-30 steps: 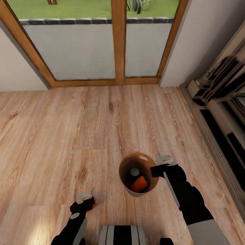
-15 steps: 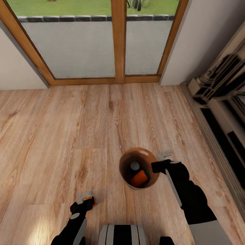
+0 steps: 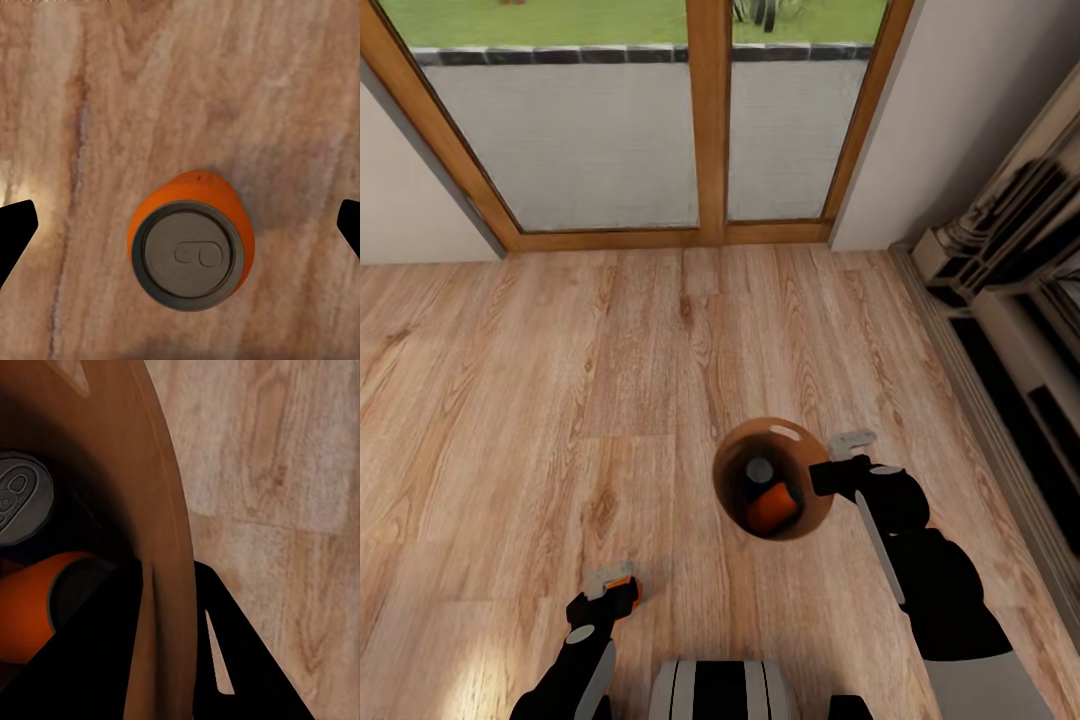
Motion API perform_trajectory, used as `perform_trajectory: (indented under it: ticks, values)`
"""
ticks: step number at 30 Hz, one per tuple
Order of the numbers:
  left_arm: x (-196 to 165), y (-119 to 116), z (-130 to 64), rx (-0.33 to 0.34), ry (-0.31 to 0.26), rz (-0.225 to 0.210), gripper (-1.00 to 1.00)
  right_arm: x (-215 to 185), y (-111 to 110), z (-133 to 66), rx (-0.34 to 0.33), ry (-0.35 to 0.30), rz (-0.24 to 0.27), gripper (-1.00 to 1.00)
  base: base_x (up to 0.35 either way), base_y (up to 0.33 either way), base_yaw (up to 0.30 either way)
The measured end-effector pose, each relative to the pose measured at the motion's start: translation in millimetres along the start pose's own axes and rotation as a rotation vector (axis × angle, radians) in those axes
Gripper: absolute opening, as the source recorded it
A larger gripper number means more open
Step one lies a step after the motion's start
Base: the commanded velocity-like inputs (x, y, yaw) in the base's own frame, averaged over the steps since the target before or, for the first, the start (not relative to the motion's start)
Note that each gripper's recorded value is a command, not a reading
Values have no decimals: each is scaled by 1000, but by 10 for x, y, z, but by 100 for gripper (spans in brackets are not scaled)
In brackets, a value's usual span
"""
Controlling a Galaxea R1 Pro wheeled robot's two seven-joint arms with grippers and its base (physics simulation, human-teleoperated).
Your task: Put the three can of soda from the living room inside the tash can in the kitchen.
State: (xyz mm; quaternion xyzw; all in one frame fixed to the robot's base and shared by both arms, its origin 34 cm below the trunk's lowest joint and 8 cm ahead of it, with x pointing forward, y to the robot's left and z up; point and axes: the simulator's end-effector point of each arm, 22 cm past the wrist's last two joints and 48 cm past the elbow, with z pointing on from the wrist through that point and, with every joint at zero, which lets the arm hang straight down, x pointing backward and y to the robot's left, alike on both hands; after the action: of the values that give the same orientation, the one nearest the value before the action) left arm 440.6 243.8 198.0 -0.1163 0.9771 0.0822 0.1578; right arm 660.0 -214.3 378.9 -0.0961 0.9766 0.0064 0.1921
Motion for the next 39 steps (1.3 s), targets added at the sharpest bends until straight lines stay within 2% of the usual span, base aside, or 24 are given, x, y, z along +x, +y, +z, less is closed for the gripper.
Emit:
perform_trajectory:
  ticks: [3, 9, 23, 28, 39]
  values:
    - [-19, -12, -2, 2, -4, 2, 100, -15, 0, -9, 0, -3, 0, -100, 0, 0, 0]
    - [-29, -151, -25, 31, -13, 39, 100, -28, -15, -13, 4, -7, -2, -100, 0, 0, 0]
    - [-51, -175, -30, 35, -17, 42, 100, -25, -9, -13, 2, -7, -2, -100, 0, 0, 0]
    - [7, -183, 64, 35, -17, 42, 100, 39, -6, 78, 4, -6, -3, -100, 0, 0, 0]
    - [8, -182, 64, 35, -17, 42, 100, 37, -5, 78, 4, -7, -3, -100, 0, 0, 0]
